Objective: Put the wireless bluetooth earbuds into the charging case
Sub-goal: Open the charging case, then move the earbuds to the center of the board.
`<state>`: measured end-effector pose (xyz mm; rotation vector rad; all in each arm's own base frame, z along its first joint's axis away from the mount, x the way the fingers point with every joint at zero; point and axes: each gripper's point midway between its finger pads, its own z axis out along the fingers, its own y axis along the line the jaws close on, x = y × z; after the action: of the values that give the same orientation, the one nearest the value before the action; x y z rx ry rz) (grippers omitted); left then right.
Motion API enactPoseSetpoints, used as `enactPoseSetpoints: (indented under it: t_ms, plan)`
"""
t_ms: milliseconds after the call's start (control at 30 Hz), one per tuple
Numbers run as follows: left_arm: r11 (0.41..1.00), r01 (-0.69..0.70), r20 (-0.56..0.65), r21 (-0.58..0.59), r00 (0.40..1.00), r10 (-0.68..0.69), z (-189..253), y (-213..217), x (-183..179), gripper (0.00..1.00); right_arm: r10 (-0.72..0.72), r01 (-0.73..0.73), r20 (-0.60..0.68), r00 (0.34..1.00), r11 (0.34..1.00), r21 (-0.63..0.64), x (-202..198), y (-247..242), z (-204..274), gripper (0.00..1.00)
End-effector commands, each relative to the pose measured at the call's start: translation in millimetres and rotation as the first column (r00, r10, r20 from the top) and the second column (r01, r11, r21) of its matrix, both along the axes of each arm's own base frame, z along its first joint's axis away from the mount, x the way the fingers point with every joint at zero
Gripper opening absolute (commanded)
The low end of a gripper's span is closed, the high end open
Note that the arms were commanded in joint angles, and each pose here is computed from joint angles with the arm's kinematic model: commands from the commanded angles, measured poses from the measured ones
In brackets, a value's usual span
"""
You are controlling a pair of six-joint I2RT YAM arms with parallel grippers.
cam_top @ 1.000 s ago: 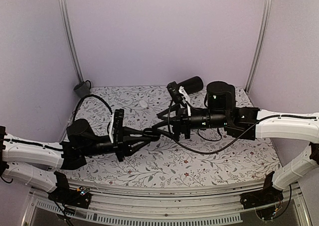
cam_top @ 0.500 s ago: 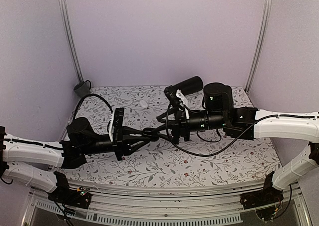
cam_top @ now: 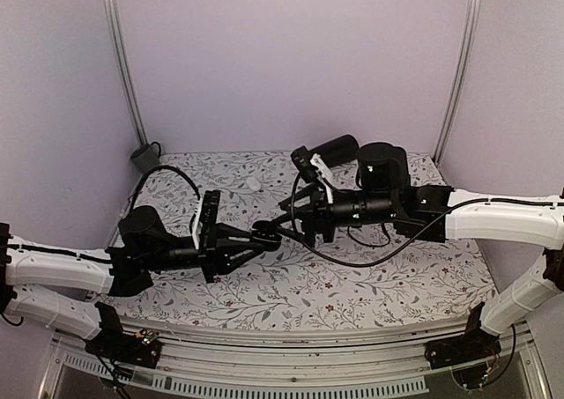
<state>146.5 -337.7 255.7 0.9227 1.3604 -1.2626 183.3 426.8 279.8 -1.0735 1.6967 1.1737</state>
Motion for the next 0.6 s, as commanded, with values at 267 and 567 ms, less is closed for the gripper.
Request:
enactPoseSetpoints:
  t_ms: [267,567]
  plan:
    - [0.998,0.042,0.056,-0.051,0.998,-0.039,17.4,-1.6,-8.9,0.00,-0.095,0.096,-0.021,0.995,0.995,0.024,28.5,-5.9,16.3,0.73]
    - [0.990,-0.122,0.024,-0.076,0.992,0.125,15.9,16.2,17.5,0.00,-0.166,0.171,-0.107,0.980,0.985,0.038,38.2,-18.3,17.9,0.74]
